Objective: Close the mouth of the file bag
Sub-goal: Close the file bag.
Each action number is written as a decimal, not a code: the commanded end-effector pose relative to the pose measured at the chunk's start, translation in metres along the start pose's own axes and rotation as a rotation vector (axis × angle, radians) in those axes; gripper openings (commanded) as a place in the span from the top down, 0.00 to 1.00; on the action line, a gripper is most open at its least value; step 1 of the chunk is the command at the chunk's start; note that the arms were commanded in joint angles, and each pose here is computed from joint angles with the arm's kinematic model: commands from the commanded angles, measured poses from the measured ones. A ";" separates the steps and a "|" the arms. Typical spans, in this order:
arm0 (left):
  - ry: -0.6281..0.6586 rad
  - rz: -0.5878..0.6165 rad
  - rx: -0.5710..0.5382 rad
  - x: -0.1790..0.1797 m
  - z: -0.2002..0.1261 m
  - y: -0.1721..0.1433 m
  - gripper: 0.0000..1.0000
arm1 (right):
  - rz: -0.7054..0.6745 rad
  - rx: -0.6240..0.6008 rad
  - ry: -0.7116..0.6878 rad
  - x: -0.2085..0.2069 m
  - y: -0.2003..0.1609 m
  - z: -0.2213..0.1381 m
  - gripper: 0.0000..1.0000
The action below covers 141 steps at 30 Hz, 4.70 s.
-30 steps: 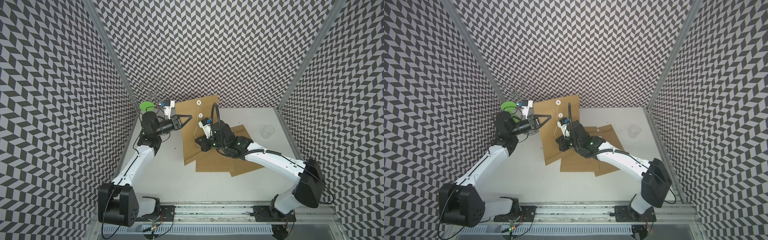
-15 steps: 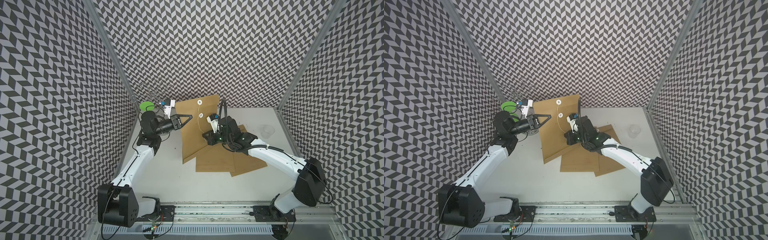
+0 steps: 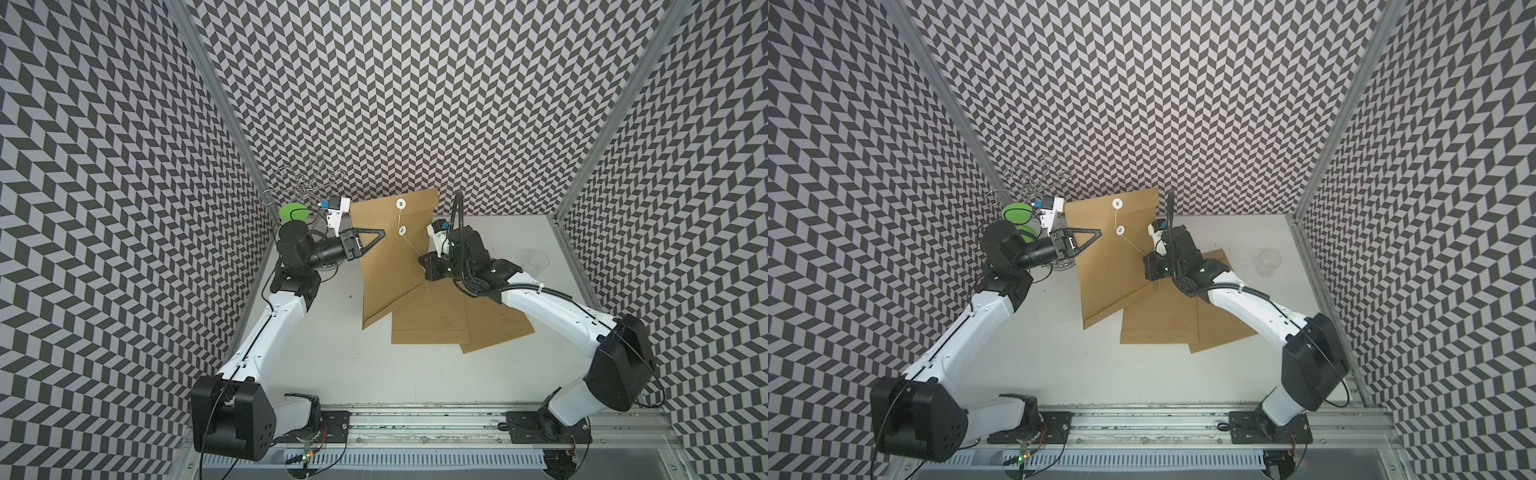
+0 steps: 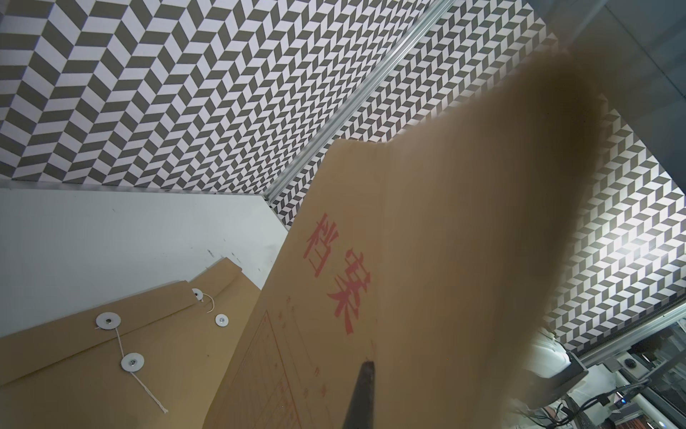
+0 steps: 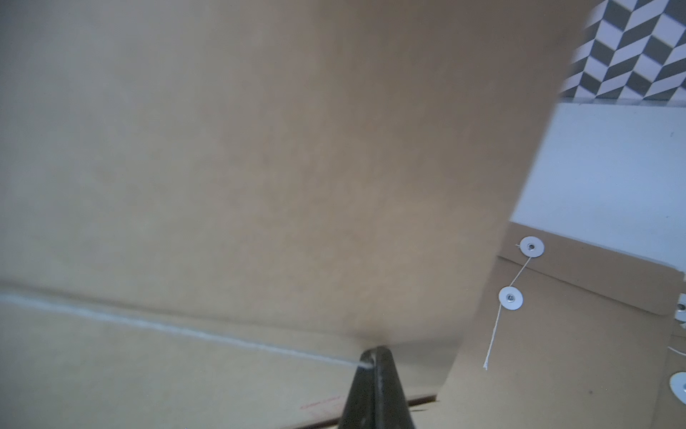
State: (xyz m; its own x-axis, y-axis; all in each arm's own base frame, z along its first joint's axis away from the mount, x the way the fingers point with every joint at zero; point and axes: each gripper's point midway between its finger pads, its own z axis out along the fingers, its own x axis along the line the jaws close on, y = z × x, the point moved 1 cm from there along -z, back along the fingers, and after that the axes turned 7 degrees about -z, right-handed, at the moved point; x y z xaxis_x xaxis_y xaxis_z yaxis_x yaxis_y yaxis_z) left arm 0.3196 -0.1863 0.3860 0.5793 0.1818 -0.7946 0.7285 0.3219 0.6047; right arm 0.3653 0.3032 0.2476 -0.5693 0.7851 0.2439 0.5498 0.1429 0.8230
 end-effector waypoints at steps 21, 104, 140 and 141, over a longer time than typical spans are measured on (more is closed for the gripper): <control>0.059 0.033 0.012 0.009 -0.011 -0.017 1.00 | -0.088 -0.221 -0.149 -0.007 0.102 -0.043 1.00; 0.023 -0.046 0.041 0.004 0.001 -0.044 1.00 | -0.176 -0.325 -0.370 -0.015 0.150 -0.045 1.00; 0.057 -0.019 -0.048 0.029 0.011 -0.014 1.00 | -0.242 -0.258 -0.011 0.135 0.124 -0.033 1.00; 0.057 -0.022 -0.049 0.029 0.011 -0.014 1.00 | -0.237 -0.254 0.014 0.138 0.121 -0.033 1.00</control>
State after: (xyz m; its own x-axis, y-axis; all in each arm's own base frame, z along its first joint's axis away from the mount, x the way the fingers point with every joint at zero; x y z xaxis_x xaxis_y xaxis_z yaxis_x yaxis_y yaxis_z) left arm 0.3270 -0.1979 0.3320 0.4779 0.2358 -0.8462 0.7688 0.3536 0.5328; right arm 0.3448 0.3987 0.3920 -0.6243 0.7810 -0.0189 0.2321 0.2085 0.9501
